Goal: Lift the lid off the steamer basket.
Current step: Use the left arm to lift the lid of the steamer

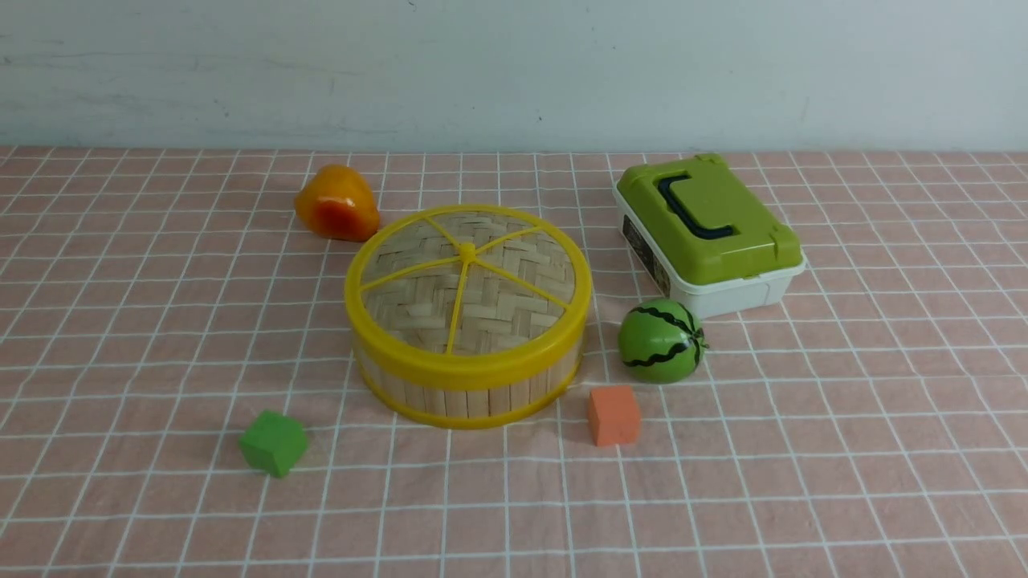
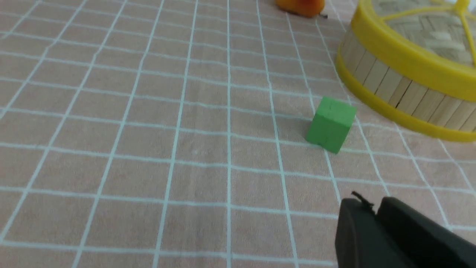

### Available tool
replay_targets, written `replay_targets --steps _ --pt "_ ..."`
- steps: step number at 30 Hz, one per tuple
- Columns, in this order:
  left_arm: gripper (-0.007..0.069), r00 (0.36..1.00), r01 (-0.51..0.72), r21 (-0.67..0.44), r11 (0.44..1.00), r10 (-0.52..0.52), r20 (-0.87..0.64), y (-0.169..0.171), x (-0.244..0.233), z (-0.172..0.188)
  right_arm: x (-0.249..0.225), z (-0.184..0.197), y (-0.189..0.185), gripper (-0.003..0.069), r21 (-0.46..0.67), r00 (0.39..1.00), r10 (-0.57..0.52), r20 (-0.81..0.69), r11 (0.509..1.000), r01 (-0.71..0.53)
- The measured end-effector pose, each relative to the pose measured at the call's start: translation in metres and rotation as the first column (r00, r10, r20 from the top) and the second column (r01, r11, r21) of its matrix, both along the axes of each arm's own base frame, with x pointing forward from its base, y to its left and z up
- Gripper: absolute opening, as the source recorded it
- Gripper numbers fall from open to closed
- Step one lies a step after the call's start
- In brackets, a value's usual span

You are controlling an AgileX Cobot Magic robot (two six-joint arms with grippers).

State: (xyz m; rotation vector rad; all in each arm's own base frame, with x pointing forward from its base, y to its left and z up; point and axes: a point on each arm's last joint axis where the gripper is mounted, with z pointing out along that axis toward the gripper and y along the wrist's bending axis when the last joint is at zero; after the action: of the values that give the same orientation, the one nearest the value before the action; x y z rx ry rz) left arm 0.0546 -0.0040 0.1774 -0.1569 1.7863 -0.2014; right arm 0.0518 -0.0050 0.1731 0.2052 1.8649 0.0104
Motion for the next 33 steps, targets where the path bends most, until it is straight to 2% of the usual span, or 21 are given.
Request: replay_targets --steps 4,5,6,8,9,11,16,18,20,22,26,28,30,32,33 --pt "0.0072 0.985 -0.018 -0.006 1.0 0.019 0.169 0.002 0.002 0.015 0.0 0.0 0.0 0.0241 0.0 1.0 0.0 0.0 1.0 0.0" --pt "0.0074 0.963 0.027 -0.009 1.0 -0.024 0.27 0.003 0.002 0.025 0.0 0.0 0.0 0.0241 0.0 1.0 0.0 0.0 1.0 0.0" --pt "0.0076 0.942 -0.035 -0.017 0.999 0.039 0.333 0.003 0.002 0.031 0.0 0.0 0.0 0.0241 0.0 1.0 0.0 0.0 1.0 0.0" --pt "0.0076 0.905 -0.044 -0.024 0.999 0.05 0.422 0.004 0.0 0.039 0.0 0.0 0.0 0.0241 0.0 1.0 0.0 0.0 1.0 0.0" --pt "0.0079 0.847 -0.054 -0.036 0.998 0.064 0.527 0.006 -0.003 0.05 0.0 0.0 0.0 0.0241 0.0 1.0 0.0 0.0 1.0 0.0" --pt "0.008 0.812 -0.058 -0.042 0.997 0.072 0.579 0.006 -0.005 0.055 0.0 0.0 0.0 0.0241 0.0 1.0 0.0 0.0 1.0 0.0" --pt "0.0085 0.621 -0.023 -0.135 0.991 0.12 0.775 0.009 -0.018 0.077 0.0 0.0 0.0 0.0241 0.0 1.0 0.0 0.0 1.0 0.0" --pt "0.0085 0.567 0.023 -0.185 0.983 0.14 0.812 0.01 -0.022 0.082 0.0 0.0 0.0 0.0241 0.0 1.0 0.0 0.0 1.0 0.0" --pt "0.0085 0.557 0.053 -0.215 0.975 0.15 0.817 0.01 -0.024 0.084 0.0 0.0 0.0 0.0241 0.0 1.0 0.0 0.0 1.0 0.0" --pt "0.0086 0.571 0.068 -0.232 0.97 0.153 0.806 0.01 -0.024 0.089 0.0 0.0 0.0 0.0241 0.0 1.0 0.0 0.0 1.0 0.0" --pt "0.0078 0.654 0.068 -0.222 0.973 0.125 0.746 0.008 -0.028 0.126 0.0 0.0 0.0 0.0241 0.0 1.0 0.0 0.0 1.0 0.0" --pt "0.0032 0.76 0.039 -0.188 0.981 0.092 0.644 0.005 -0.021 0.153 0.0 0.0 0.0 0.0241 0.0 1.0 0.0 0.0 1.0 0.0" --pt "0.0006 0.812 0.027 -0.168 0.985 0.076 0.578 0.004 -0.014 0.165 0.0 0.0 0.0 0.0241 0.0 1.0 0.0 0.0 1.0 0.0" --pt "-0.0013 0.913 0.01 -0.131 0.991 0.044 0.405 0.001 0.006 0.185 0.0 0.0 0.0 0.0241 0.0 1.0 0.0 0.0 1.0 0.0" --pt "-0.0013 0.916 0.01 -0.127 0.992 0.041 0.399 0.001 0.007 0.19 0.0 0.0 0.0 0.0241 0.0 1.0 0.0 0.0 1.0 0.0"
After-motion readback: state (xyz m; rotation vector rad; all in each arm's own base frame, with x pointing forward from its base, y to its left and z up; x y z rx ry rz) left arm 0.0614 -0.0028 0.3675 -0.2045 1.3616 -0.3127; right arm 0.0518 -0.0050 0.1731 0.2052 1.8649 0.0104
